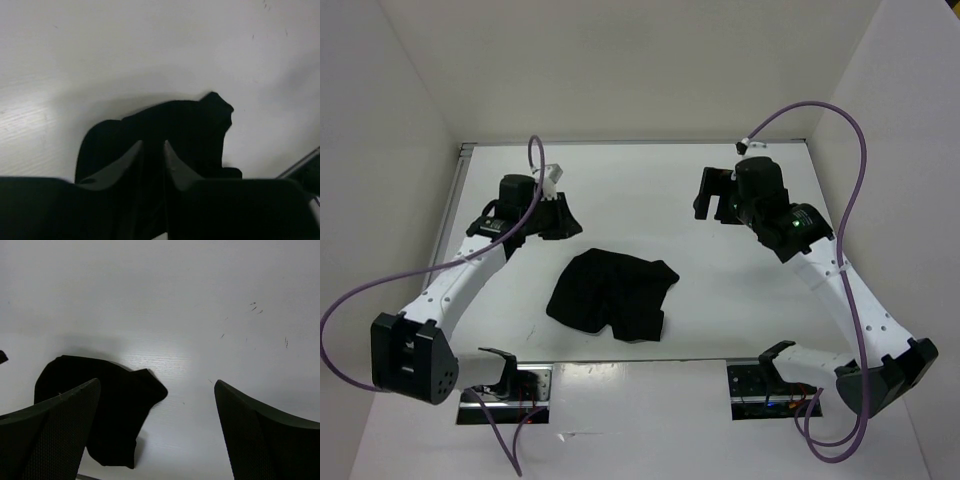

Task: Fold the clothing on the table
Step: Grab the skirt from the pile

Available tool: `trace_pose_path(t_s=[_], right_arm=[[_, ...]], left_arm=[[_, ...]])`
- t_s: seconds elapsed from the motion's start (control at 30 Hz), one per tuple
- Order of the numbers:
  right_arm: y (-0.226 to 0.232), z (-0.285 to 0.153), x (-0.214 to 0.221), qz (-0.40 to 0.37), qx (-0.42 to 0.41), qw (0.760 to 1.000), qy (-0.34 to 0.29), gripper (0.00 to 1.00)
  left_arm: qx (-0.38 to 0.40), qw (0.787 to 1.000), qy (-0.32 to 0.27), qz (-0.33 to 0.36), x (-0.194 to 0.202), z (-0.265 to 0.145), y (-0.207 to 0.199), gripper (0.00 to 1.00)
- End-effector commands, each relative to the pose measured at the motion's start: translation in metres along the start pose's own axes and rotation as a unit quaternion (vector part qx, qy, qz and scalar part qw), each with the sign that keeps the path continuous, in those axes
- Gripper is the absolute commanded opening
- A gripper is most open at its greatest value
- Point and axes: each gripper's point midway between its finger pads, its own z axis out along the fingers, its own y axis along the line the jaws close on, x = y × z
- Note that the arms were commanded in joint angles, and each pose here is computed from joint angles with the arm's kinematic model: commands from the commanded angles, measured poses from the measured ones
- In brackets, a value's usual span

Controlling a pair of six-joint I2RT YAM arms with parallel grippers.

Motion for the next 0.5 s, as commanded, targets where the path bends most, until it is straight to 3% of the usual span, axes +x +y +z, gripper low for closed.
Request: trace_pose_path(t_s=[0.0,0.03,0.07,0.13,0.3,0.47], right_arm=[[0.002,-0.006,-0.009,0.019,-0.01,0.999,-0.024,0.99],[0.002,-0.006,-0.009,0.019,-0.01,0.999,-0.024,0.99],[0.0,-0.005,-0.003,0.017,-0.006,1.0,-0.015,0.99],[0.002,-0.005,-0.003,0.022,-0.01,1.0,-0.013,0.99],[0.003,-0.007,0.01,0.036,-0.018,0.999,0.002,0.98],[0.002,-0.011,0.015,0.046,-0.023,0.999,0.003,0.97]], left_arm=[[0.04,0.995,0.082,0.039,0.031,0.003,-0.014,0.24],[0.044,0.993,0.096,0.048,0.039,0.005,-0.017,0.19],[0.037,0.992,0.113,0.045,0.051,0.01,-0.012,0.2],[0.034,0.989,0.136,0.052,0.068,0.015,-0.012,0.34],[0.039,0.982,0.176,0.053,0.095,0.025,-0.017,0.46],[0.027,0.97,0.236,0.06,0.129,0.042,-0.013,0.47]])
